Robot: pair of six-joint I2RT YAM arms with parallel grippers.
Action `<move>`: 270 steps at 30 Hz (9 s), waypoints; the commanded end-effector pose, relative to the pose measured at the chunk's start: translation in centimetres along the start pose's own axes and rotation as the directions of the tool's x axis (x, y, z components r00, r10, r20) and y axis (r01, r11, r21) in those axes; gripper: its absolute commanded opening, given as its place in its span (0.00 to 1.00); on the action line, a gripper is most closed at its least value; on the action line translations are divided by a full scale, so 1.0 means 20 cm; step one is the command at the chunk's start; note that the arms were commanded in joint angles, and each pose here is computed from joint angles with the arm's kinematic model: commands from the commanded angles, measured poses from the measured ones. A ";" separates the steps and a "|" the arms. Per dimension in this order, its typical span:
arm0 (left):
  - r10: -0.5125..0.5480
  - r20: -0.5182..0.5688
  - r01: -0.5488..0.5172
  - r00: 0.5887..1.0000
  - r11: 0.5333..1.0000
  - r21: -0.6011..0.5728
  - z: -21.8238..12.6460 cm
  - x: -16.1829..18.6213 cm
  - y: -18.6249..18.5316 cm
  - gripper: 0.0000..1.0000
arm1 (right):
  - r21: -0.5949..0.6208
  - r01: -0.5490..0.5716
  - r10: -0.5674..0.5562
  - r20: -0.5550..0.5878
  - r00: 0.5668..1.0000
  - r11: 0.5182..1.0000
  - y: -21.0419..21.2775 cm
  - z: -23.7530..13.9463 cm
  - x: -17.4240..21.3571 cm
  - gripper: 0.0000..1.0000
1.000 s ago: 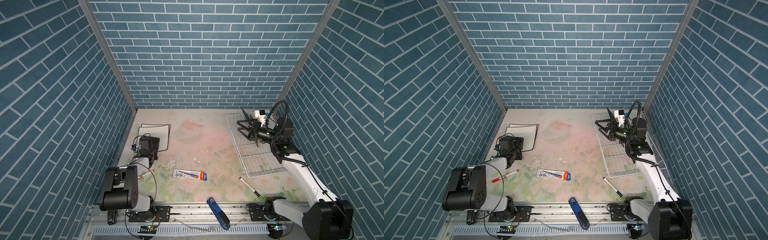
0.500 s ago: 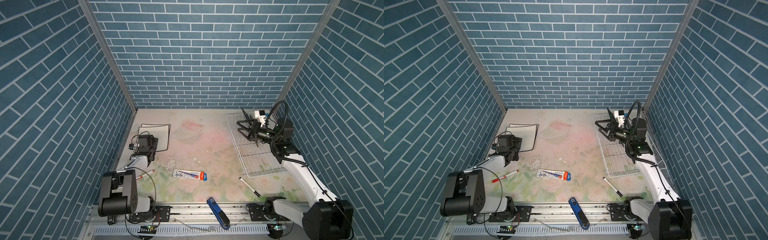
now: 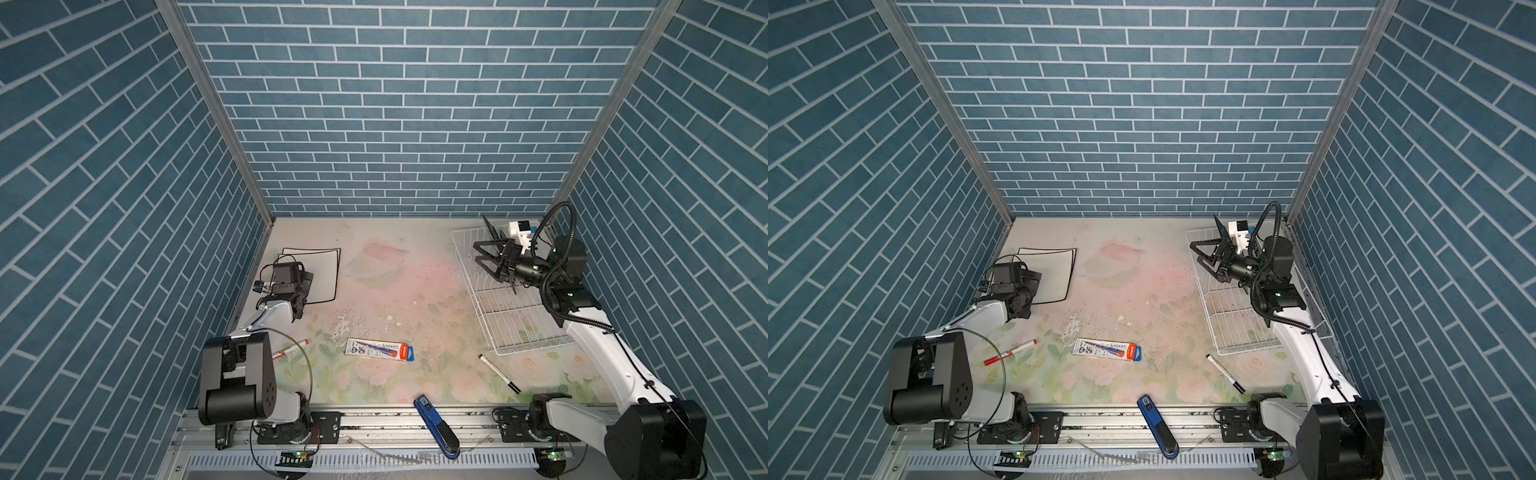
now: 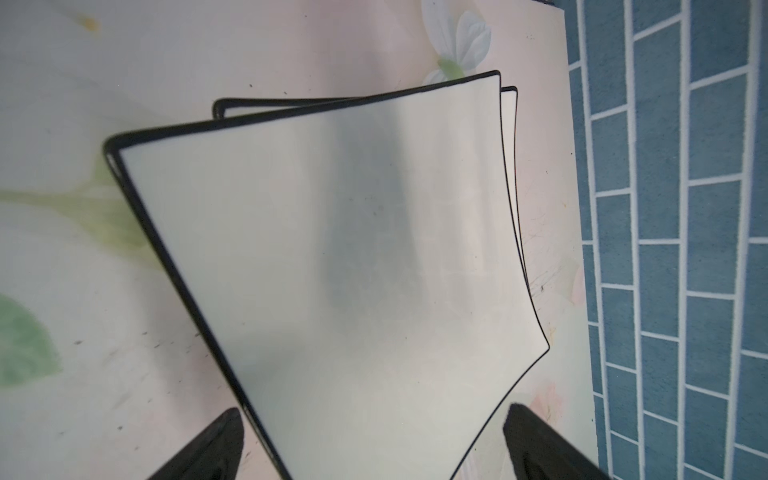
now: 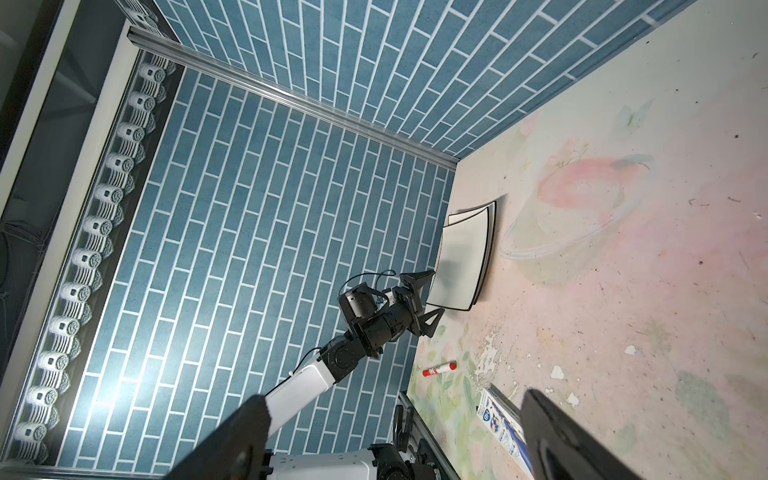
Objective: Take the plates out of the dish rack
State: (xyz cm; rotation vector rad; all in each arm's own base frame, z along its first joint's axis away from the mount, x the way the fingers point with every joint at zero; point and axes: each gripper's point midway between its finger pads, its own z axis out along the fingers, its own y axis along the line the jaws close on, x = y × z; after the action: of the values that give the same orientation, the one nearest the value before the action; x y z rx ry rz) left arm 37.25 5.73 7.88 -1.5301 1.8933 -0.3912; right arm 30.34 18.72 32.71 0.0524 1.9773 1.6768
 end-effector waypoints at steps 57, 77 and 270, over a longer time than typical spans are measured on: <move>0.147 0.038 -0.148 0.988 0.989 0.005 -0.10 -0.14 -0.10 1.00 | 0.001 0.057 -0.057 0.006 0.998 0.998 0.00 -0.01 0.02 0.95; 0.666 0.168 -0.680 0.726 0.660 0.320 -0.59 0.27 -0.50 1.00 | 0.596 0.154 -0.208 0.022 0.978 0.788 -0.23 -0.32 0.00 0.91; 0.843 -0.111 -0.659 0.526 0.486 0.574 -0.65 0.99 -0.37 1.00 | 0.694 0.672 -0.038 -0.702 0.711 -0.258 -0.90 -0.21 -0.42 0.00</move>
State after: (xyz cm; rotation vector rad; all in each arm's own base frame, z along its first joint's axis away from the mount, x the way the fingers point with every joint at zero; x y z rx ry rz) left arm 32.44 -17.51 15.91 -0.1578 2.3341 -0.6867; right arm 40.91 6.85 18.91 -0.4243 2.6664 -0.7732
